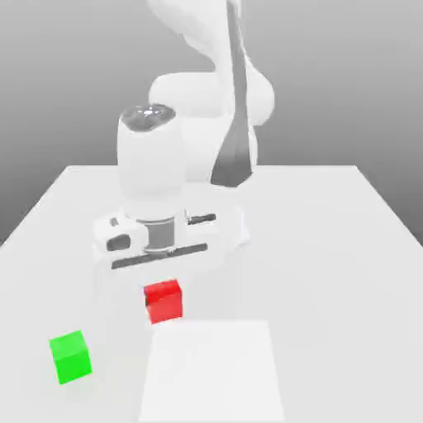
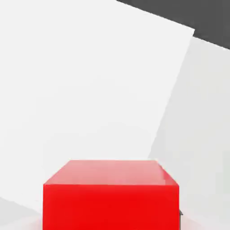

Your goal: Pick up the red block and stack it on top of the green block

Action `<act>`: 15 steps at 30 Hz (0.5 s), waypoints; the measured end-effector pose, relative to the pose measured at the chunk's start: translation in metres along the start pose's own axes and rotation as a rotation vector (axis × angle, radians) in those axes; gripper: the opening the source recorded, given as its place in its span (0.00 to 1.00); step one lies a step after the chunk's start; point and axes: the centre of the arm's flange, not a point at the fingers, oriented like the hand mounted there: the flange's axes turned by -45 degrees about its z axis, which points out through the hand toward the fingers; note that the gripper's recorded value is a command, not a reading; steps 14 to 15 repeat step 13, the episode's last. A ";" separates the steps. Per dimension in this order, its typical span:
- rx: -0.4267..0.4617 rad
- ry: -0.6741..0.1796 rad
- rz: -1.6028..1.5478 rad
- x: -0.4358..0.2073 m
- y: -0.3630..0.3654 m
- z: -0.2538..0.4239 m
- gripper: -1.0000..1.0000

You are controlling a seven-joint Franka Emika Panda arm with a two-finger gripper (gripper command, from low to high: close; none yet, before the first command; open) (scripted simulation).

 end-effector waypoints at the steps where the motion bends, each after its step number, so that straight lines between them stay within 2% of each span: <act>1: 0.000 0.000 0.071 0.002 0.019 -0.004 0.00; 4: -0.005 0.002 0.284 0.002 0.080 -0.016 0.00; 9: -0.007 0.003 0.322 0.007 0.091 0.030 0.00; 10: -0.007 0.002 0.323 0.007 0.091 0.039 1.00; 15: -0.007 0.002 0.323 0.007 0.091 0.039 1.00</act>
